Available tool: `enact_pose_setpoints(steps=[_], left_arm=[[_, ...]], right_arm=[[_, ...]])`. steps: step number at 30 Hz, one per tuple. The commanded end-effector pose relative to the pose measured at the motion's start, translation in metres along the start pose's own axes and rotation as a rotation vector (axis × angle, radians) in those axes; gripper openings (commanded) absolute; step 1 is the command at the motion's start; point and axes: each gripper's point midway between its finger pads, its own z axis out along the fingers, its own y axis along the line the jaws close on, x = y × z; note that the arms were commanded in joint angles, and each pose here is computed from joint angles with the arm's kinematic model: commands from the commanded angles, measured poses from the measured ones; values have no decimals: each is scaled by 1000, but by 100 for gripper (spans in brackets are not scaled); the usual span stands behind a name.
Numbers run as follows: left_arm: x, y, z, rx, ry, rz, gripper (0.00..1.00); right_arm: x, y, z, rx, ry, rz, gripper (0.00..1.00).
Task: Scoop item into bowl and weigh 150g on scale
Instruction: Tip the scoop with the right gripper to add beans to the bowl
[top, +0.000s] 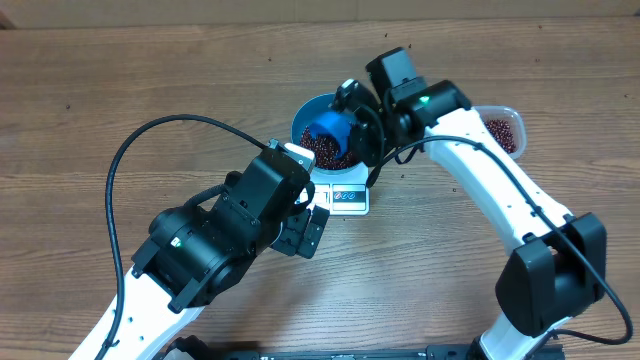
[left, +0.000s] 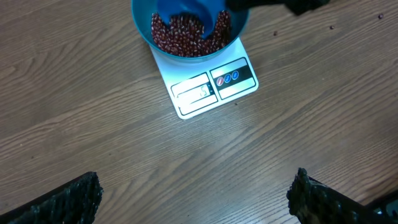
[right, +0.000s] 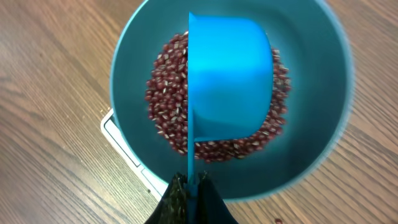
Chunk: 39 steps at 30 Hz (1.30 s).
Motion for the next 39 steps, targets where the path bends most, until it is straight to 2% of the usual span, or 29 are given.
enact_pose_setpoints(steps=[1,15,19,32,34,37,39], left_arm=[[-7,3,-8,-6,-34,10,100],[-7,3,-8,-6,-35,10,99],[-7,3,-8,-6,-34,10,99],[-7,3,-8,-6,-34,10,100],[-7,3,-8,-6,-34,10,99],[-7,3,-8,-6,-34,10,100],[-7,3,-8,-6,-35,10,99]], right_arm=[[-16,-6,-29,-5,-99,63,4],[-40,-2,-75,29,-250,33,4],[-27,3,-72,25,-196,-83,4],[-27,1,-72,44,-193,-106,4],[-23,6,-71,25,-176,-170,4],[-27,1,-72,44,-191,-122,4],[-21,6,-70,25,-168,-188,4]])
